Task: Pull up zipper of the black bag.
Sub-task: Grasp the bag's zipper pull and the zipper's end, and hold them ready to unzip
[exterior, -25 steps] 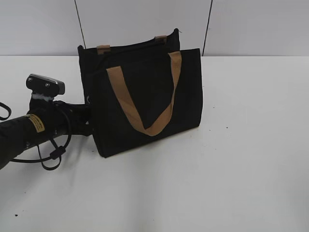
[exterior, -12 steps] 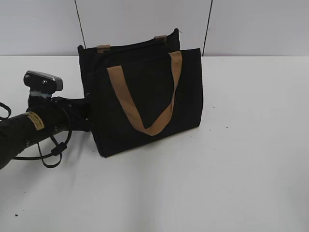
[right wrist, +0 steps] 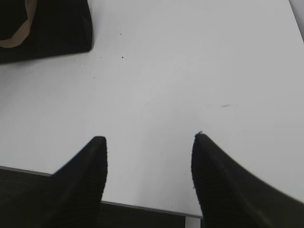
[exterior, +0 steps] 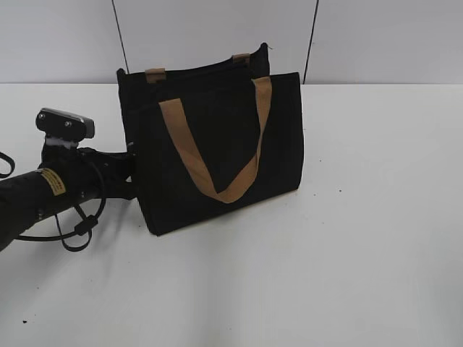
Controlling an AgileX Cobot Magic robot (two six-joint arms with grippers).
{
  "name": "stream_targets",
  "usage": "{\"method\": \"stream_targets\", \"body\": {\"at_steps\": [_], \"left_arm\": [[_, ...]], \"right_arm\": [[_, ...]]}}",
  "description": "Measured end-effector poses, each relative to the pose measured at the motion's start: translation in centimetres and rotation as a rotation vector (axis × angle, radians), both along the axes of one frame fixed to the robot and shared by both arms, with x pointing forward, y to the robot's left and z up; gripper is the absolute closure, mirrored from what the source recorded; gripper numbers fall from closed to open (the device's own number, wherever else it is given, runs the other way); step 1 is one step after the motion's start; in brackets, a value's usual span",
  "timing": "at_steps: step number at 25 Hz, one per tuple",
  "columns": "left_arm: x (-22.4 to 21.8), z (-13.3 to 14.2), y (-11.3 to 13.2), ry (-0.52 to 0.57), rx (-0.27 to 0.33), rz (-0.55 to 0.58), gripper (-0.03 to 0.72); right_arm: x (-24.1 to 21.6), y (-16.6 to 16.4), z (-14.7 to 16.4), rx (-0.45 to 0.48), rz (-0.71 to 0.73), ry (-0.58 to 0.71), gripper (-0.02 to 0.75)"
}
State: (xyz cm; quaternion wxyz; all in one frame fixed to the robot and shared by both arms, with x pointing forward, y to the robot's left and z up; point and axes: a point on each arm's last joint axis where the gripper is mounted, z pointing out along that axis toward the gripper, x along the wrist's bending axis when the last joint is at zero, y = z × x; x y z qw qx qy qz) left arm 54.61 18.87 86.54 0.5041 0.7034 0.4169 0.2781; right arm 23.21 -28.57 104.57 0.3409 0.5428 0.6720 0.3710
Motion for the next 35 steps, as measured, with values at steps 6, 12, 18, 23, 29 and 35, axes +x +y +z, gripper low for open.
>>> {"method": "stream_targets", "body": {"at_steps": [6,12,18,23,29,35], "left_arm": [[-0.7,2.4,0.4,-0.008,0.018,0.013,0.654],[-1.7,6.7,0.8,-0.058,0.039,0.019,0.655],[-2.9,10.6,1.5,-0.097,0.067,0.036,0.655],[-4.4,13.8,2.1,-0.133,0.092,0.052,0.655],[-6.2,16.5,2.9,-0.16,0.108,0.075,0.655],[-7.3,17.9,3.2,-0.177,0.092,0.082,0.655]], "right_arm": [[0.0,0.0,0.0,0.0,0.0,0.0,0.302],[0.0,0.0,0.0,0.0,0.0,0.0,0.302],[0.0,0.0,0.0,0.0,0.0,0.0,0.302],[0.0,0.0,0.0,0.0,0.0,0.0,0.302],[0.0,0.0,0.0,0.0,0.0,0.0,0.302],[0.0,0.0,0.0,0.0,0.0,0.0,0.302]]}}
